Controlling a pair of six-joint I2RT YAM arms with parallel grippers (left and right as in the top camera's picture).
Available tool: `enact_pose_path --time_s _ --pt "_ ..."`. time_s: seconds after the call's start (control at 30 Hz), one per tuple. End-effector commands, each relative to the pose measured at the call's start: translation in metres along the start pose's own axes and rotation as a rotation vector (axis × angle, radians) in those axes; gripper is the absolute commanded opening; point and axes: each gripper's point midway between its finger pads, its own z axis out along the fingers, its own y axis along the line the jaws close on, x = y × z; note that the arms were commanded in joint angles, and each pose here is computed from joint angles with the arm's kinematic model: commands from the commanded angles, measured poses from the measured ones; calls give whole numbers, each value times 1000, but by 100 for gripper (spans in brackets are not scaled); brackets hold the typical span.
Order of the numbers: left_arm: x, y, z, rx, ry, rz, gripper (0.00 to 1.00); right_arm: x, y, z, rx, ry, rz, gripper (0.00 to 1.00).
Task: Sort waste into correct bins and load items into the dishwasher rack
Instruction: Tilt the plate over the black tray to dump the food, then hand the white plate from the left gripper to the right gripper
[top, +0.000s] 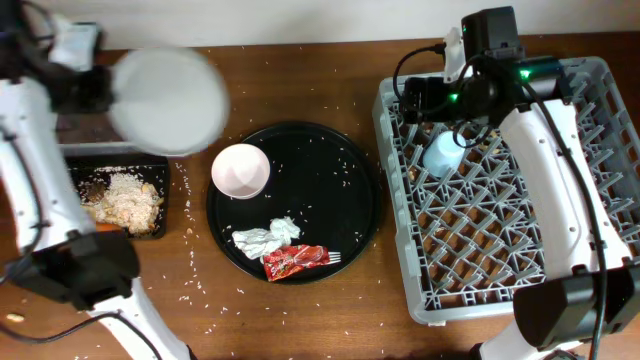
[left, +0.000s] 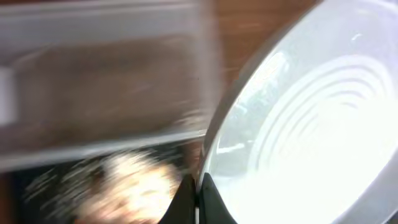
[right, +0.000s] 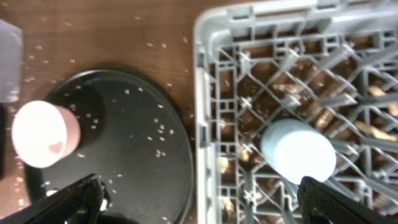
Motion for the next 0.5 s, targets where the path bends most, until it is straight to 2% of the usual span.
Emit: enact_pose_path --time_s 0.0,0.1,0.2,0.47 --pt "-17 -107 30 300 2 117 0 -8 33 1 -143 -29 -44 99" --pt "-3 -153 81 366 137 170 0 -7 55 3 -177 -40 -89 99" --pt "15 -179 122 419 245 178 0 -2 69 11 -192 -20 -115 99" --pt "12 -195 115 533 225 148 0 8 109 58 -325 49 -173 99"
